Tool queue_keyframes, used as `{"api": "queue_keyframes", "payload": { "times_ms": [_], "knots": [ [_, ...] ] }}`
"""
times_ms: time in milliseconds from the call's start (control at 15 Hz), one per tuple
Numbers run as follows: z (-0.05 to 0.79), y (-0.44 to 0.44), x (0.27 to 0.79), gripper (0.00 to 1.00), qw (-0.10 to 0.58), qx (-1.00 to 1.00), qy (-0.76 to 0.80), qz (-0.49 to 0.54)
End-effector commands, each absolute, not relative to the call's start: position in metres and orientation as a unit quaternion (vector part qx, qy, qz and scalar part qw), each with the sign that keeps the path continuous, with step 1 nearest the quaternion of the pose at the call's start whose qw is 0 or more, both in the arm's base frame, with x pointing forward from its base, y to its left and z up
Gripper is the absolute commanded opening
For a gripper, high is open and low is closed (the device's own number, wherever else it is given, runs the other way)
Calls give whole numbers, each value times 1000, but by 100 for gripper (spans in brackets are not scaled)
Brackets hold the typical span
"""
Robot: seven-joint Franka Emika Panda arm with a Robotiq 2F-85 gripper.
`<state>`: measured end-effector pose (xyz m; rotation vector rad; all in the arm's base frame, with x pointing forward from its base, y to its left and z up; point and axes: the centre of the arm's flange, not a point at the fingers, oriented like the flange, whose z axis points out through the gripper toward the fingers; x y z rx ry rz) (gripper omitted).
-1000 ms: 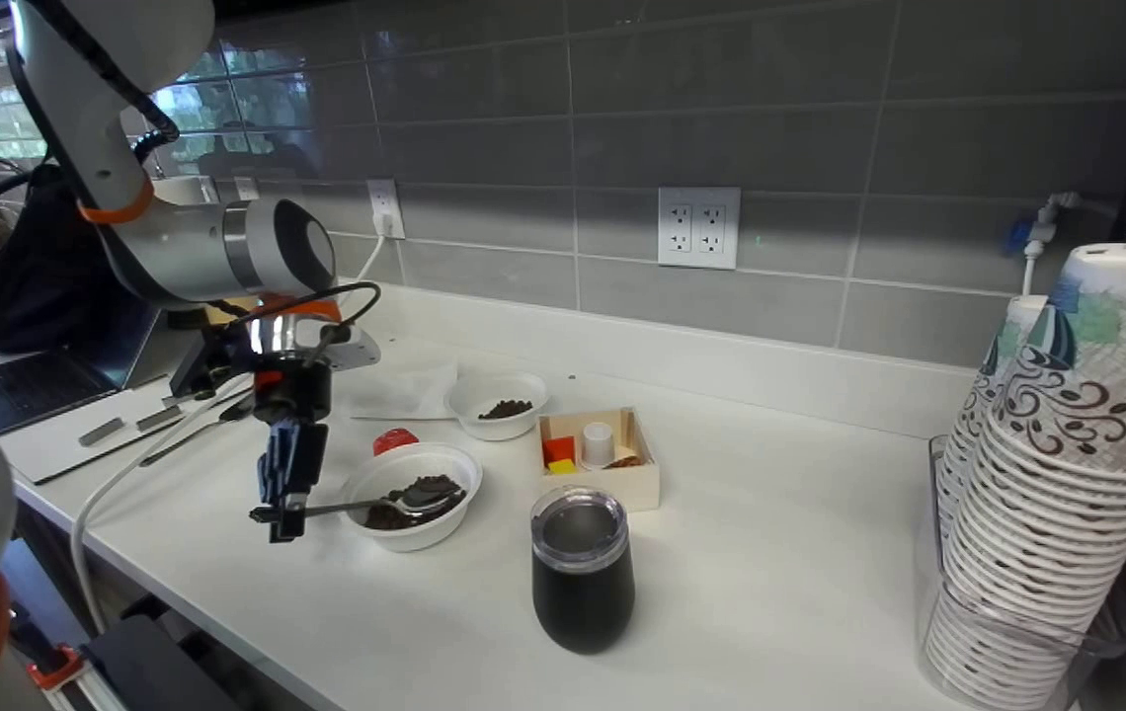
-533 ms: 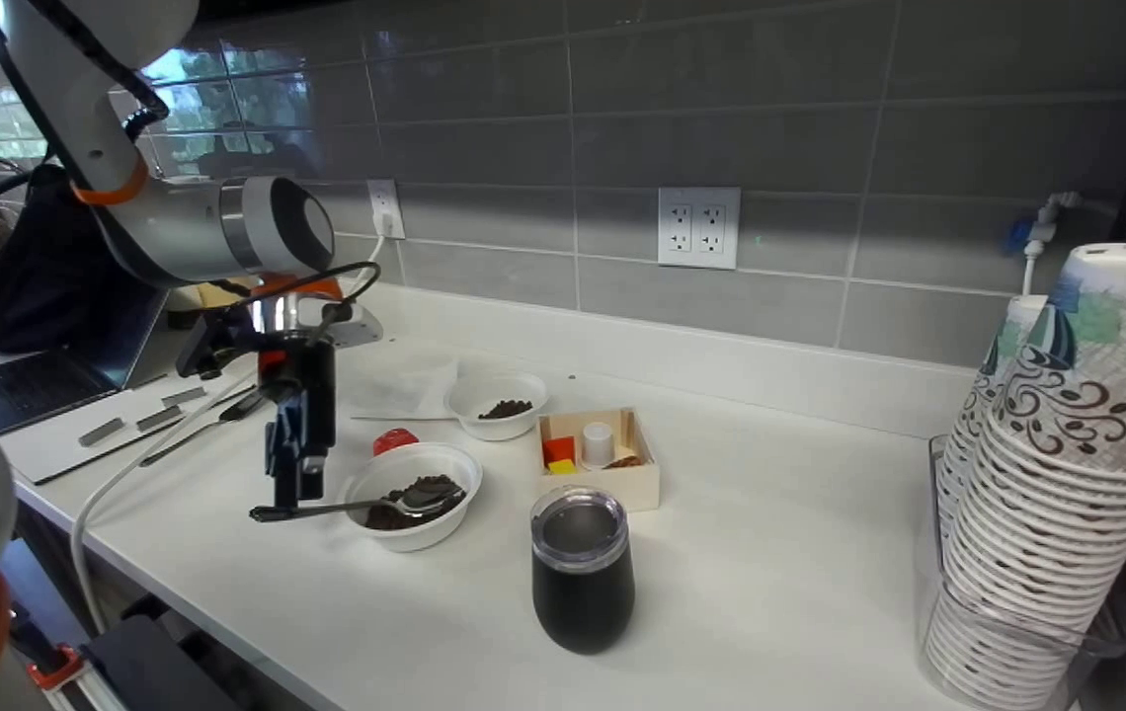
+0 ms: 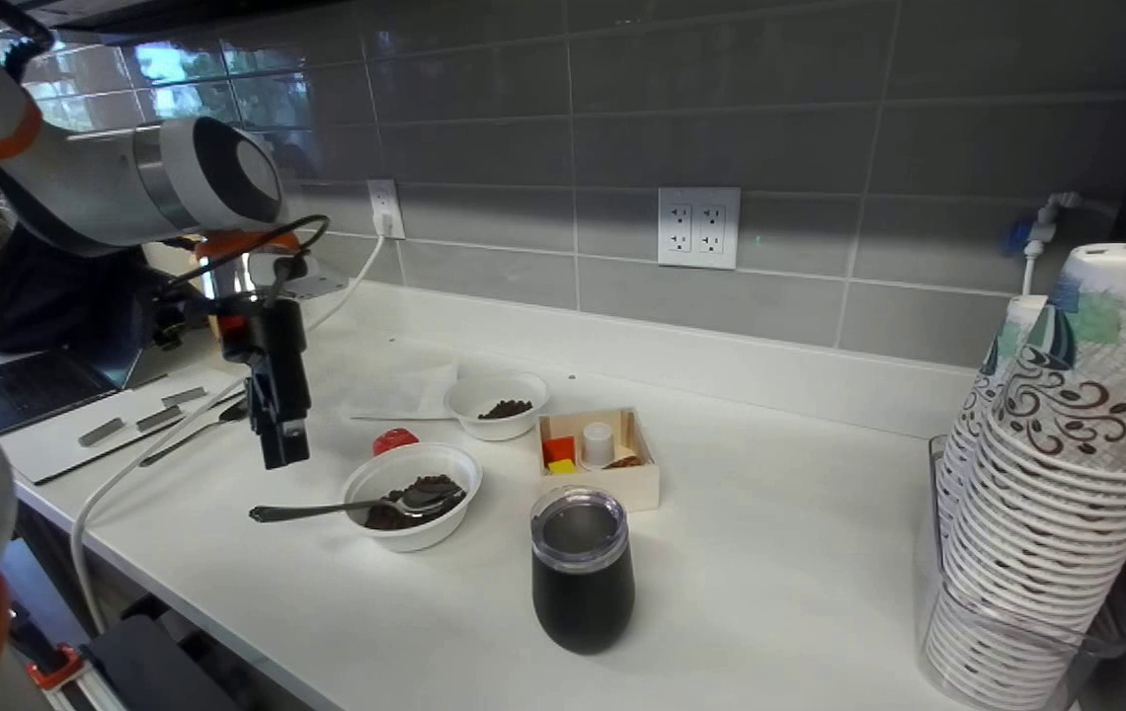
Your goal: Use the silver spoon to stir the contents in the white bowl.
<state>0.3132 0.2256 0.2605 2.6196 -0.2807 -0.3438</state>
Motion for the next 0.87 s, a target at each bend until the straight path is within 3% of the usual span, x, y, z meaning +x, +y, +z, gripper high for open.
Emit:
{"api": "queue_keyframes", "payload": {
  "times_ms": [0, 333, 800],
  "knots": [
    [300, 211, 264, 100, 216, 967, -129, -39],
    [338, 196, 249, 100, 193, 968, -152, 57],
    [383, 184, 273, 100, 138, 969, -160, 129]
  ]
}}
